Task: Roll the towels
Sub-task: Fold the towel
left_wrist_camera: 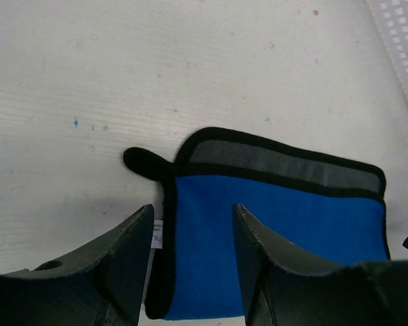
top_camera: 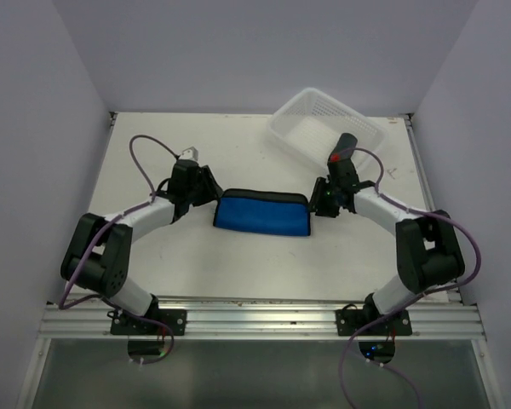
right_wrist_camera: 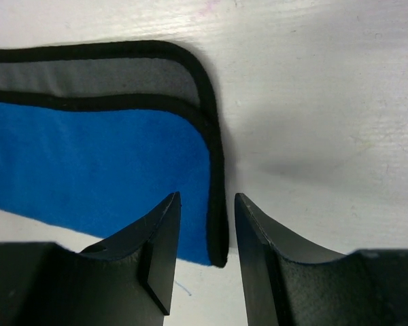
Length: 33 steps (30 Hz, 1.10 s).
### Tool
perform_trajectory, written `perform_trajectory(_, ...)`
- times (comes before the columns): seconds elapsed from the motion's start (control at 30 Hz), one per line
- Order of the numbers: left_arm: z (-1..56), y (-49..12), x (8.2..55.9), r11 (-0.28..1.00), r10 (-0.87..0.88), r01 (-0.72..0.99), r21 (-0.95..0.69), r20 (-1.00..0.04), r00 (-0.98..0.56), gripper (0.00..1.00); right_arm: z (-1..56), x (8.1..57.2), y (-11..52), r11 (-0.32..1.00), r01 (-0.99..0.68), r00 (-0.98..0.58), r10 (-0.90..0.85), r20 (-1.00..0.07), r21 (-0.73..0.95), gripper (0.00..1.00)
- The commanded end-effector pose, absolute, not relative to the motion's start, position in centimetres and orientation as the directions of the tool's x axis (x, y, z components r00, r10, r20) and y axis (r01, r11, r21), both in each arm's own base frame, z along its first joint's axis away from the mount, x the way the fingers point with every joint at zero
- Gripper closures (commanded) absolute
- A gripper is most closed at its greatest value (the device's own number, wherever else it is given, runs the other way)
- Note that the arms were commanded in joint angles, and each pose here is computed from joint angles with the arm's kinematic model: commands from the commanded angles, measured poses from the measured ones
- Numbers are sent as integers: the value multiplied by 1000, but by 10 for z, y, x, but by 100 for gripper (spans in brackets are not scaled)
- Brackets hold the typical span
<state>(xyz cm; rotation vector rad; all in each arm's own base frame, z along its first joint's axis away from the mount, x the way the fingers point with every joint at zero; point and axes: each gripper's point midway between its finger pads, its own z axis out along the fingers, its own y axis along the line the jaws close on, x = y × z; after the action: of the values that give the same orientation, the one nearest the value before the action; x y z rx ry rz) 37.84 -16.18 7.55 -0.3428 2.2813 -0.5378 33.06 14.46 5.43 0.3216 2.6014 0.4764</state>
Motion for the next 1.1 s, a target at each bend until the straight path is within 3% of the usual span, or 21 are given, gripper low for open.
perform_trajectory(0.0, 68, -148, 387, 914, -357, -107, -390, -654, -667, 47, 56, 353, 149, 928, 80, -854, 251, -455, 363, 58)
perform_trajectory(0.27, 47, -160, 385, 906, -350, -91, -414, -608, -713, 59, 41, 367, 151, 941, 72, -865, 224, -448, 331, 60)
perform_trajectory(0.5, 45, -161, 387, 908, -345, -88, -410, -611, -712, 74, 38, 368, 156, 936, 68, -871, 224, -436, 345, 80)
perform_trajectory(0.7, 34, -158, 384, 916, -335, -102, -388, -602, -725, 80, 33, 364, 149, 957, 64, -881, 188, -434, 283, 70)
perform_trajectory(0.8, 31, -156, 384, 918, -333, -105, -382, -601, -727, 83, 31, 363, 145, 963, 66, -879, 180, -441, 262, 69)
perform_trajectory(1.07, 28, -157, 385, 918, -332, -106, -381, -598, -729, 91, 26, 362, 151, 958, 57, -887, 178, -426, 281, 97)
